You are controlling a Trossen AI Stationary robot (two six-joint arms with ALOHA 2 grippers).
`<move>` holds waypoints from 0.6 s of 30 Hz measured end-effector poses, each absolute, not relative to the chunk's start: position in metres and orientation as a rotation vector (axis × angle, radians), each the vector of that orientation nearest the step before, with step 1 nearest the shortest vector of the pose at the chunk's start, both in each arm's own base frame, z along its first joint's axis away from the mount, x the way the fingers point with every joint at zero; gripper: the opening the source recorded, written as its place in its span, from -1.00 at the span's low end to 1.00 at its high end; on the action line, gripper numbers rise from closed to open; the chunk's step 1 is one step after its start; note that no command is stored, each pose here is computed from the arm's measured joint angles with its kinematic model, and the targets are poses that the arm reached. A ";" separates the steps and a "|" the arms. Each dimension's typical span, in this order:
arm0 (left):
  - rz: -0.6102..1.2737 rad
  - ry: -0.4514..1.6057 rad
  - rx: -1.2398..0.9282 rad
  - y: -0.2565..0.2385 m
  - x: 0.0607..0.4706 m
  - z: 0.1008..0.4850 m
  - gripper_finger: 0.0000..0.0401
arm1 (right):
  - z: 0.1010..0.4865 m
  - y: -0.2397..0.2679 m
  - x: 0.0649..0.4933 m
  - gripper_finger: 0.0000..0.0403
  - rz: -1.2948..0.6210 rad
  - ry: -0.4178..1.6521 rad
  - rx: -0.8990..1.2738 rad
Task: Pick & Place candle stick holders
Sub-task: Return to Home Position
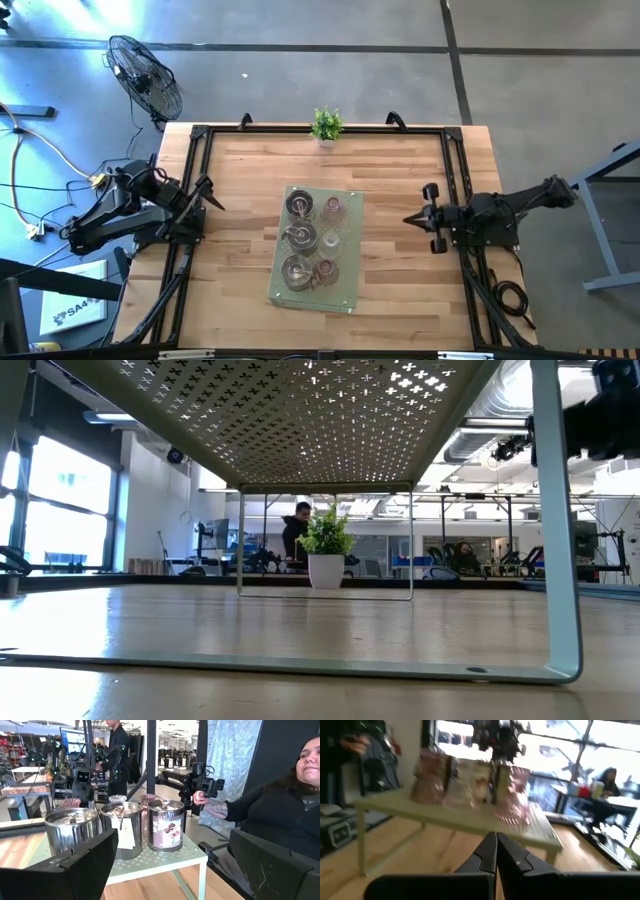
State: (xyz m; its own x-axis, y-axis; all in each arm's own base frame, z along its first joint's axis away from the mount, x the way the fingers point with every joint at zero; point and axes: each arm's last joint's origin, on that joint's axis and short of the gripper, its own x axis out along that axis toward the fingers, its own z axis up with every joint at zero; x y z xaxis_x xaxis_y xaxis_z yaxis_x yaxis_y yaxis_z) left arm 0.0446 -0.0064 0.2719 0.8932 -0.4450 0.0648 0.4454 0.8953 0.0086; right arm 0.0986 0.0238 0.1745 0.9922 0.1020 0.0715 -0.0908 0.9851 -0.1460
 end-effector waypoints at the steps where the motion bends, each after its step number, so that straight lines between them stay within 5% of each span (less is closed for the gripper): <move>1: -0.463 -0.061 -0.010 -0.006 0.045 0.271 0.88 | 0.172 0.022 0.099 -1.00 0.081 -0.058 -0.142; 18: -0.555 -0.028 0.014 -0.009 0.044 0.267 0.88 | 0.166 0.013 0.101 -0.98 -0.027 0.020 -0.117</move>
